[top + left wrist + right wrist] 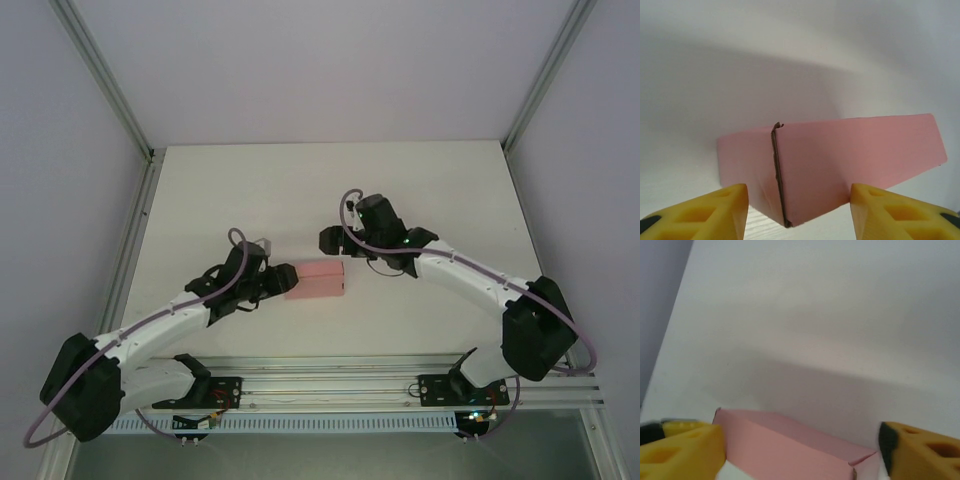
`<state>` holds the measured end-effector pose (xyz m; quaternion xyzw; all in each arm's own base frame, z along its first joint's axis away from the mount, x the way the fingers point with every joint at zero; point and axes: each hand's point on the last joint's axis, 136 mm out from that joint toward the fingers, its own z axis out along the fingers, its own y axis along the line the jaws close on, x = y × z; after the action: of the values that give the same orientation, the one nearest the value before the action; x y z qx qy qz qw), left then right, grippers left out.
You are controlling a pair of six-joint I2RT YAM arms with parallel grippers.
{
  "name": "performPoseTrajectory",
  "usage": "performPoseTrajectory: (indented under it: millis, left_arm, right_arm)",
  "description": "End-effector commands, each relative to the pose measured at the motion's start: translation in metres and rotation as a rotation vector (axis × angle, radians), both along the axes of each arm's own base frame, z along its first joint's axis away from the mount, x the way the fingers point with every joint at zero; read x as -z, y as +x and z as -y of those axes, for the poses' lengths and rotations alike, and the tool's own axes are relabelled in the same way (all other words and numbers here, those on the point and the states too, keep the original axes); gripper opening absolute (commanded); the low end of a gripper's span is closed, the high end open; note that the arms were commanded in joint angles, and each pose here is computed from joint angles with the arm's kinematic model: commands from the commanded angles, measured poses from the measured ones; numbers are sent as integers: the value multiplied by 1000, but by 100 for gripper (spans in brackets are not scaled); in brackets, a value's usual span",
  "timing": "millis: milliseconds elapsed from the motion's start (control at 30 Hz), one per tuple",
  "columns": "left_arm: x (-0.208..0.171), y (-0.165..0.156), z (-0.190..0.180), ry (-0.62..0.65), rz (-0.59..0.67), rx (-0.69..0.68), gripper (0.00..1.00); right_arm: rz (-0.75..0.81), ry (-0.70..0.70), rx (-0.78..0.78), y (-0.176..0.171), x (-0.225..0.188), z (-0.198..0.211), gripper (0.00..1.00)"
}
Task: Assemble paper box
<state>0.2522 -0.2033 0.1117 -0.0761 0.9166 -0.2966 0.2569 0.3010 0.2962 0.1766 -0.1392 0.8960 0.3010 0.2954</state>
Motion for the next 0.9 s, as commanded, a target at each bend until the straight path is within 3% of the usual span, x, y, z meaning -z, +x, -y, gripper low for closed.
performPoseTrajectory:
  millis: [0,100,200,300,367,500,633,733,800,867]
  left_arm:
    - [-1,-1,0,35,-6,27,56]
    - [-4,-4,-4,51,-9,24,56]
    - [-11,-7,-12,61,18,5,61]
    - [-22,-7,-22,88,44,-22,78]
    - [-33,-6,-32,120,66,-51,98]
    - [-59,-2,-82,300,129,-214,100]
    - [-83,-3,-137,489,166,-378,100]
    - [-91,-3,-155,539,190,-435,100]
    - [-94,-3,-158,547,201,-439,100]
    - [-96,-4,-161,548,213,-443,100]
  right_arm:
    - [267,-77,-509,-36,-17,-21,100]
    - [436,-204,-731,-44,-1,-16,100]
    - [502,-321,-941,-50,26,-12,100]
    - [426,-377,-1085,-50,41,-15,100]
    - [401,-407,-1125,-43,46,-20,100]
    - [417,-478,-1209,-36,65,-27,100]
    - [305,-480,-1297,-50,82,-30,100]
    - [327,-570,-1278,-38,98,-34,89]
    - [365,-572,-1253,-33,96,-39,73]
    - [404,-571,-1225,-30,86,-41,64]
